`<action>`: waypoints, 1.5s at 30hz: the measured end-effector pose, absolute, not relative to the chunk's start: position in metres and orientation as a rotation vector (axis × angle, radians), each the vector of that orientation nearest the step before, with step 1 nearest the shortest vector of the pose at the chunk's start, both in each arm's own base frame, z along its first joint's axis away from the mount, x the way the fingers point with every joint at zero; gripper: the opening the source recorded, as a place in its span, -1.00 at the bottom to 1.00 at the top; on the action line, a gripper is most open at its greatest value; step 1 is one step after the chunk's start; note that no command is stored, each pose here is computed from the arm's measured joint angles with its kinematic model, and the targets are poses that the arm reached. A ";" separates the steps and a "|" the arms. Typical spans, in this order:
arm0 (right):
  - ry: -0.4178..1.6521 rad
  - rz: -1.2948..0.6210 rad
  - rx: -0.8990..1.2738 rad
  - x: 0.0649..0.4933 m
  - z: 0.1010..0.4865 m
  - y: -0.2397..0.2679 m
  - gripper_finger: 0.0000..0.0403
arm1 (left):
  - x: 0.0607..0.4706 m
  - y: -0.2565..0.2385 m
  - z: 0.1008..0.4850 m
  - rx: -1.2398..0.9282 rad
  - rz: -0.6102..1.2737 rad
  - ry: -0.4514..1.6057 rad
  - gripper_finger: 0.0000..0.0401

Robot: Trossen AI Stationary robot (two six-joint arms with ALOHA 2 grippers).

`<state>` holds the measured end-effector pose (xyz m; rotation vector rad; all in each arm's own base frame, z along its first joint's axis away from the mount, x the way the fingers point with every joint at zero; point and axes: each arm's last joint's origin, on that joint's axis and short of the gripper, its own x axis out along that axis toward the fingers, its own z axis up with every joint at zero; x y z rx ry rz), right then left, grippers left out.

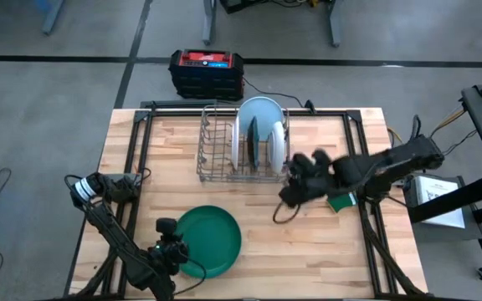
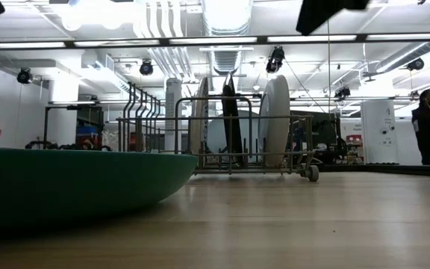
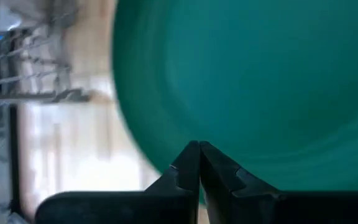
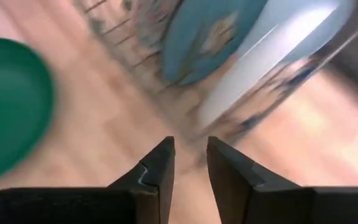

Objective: Sort dishes
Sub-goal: Put the dark green plate in the dishwasher rack

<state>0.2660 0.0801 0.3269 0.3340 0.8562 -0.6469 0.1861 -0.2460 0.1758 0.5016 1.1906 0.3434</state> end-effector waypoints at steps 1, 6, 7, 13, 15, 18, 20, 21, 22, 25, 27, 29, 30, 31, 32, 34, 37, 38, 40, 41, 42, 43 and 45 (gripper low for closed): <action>0.840 -0.625 0.377 0.267 0.317 0.090 -0.60 | 0.186 -0.248 0.175 0.501 0.321 1.183 -1.00; 0.752 -0.509 0.559 0.274 0.271 0.138 -0.64 | 0.176 -0.256 0.172 0.534 0.263 1.170 -1.00; 0.727 -0.489 0.588 0.275 0.264 0.146 -0.64 | 0.174 -0.258 0.171 0.532 0.254 1.164 -1.00; 0.655 -0.425 0.726 0.292 0.225 0.179 -0.63 | 0.171 -0.265 0.158 0.464 0.198 1.116 -1.00; 0.646 -0.438 0.761 0.299 0.214 0.183 -0.61 | 0.172 -0.267 0.155 0.440 0.181 1.101 -1.00; 0.665 -0.482 0.780 0.309 0.196 0.189 -0.56 | 0.173 -0.269 0.150 0.411 0.164 1.084 -1.00; 0.661 -0.499 0.814 0.316 0.188 0.194 -0.52 | 0.173 -0.269 0.146 0.395 0.156 1.075 -1.00; 0.652 -0.498 0.835 0.319 0.185 0.196 -0.50 | 0.173 -0.269 0.145 0.390 0.154 1.072 -1.00; 0.641 -0.497 0.858 0.323 0.181 0.199 -0.47 | 0.173 -0.269 0.144 0.386 0.152 1.070 -1.00; 0.611 -0.481 0.921 0.334 0.172 0.204 -0.37 | 0.173 -0.269 0.142 0.393 0.143 1.069 -1.00; 0.591 -0.462 0.955 0.342 0.169 0.207 -0.28 | 0.173 -0.269 0.142 0.407 0.125 1.066 -1.00; 0.589 -0.468 0.962 0.347 0.165 0.207 -0.20 | 0.173 -0.269 0.140 0.425 0.113 1.056 -1.00; 0.588 -0.476 0.973 0.351 0.163 0.207 -0.16 | 0.173 -0.269 0.140 0.432 0.105 1.053 -1.00; 0.587 -0.483 0.982 0.354 0.160 0.206 -0.12 | 0.173 -0.269 0.139 0.445 0.100 1.055 -1.00; 0.593 -0.495 0.979 0.356 0.157 0.205 -0.08 | 0.173 -0.268 0.138 0.455 0.094 1.054 -1.00; 0.592 -0.507 0.983 0.361 0.153 0.204 -0.01 | 0.172 -0.268 0.136 0.467 0.086 1.054 -1.00; 0.583 -0.526 1.012 0.368 0.150 0.201 0.08 | 0.171 -0.265 0.132 0.490 0.084 1.056 -1.00; 0.585 -0.527 1.023 0.371 0.149 0.199 0.11 | 0.171 -0.264 0.131 0.493 0.085 1.058 -1.00; 0.600 -0.542 1.021 0.375 0.144 0.196 0.15 | 0.170 -0.262 0.129 0.499 0.090 1.063 -1.00; 0.602 -0.547 1.022 0.377 0.142 0.195 0.17 | 0.169 -0.261 0.128 0.495 0.091 1.061 -1.00; 0.602 -0.546 1.031 0.380 0.141 0.194 0.18 | 0.169 -0.261 0.127 0.491 0.093 1.061 -1.00; 0.607 -0.544 1.039 0.383 0.141 0.193 0.19 | 0.169 -0.261 0.127 0.490 0.094 1.061 -1.00; 0.613 -0.541 1.051 0.390 0.138 0.193 0.20 | 0.169 -0.261 0.126 0.484 0.092 1.056 -1.00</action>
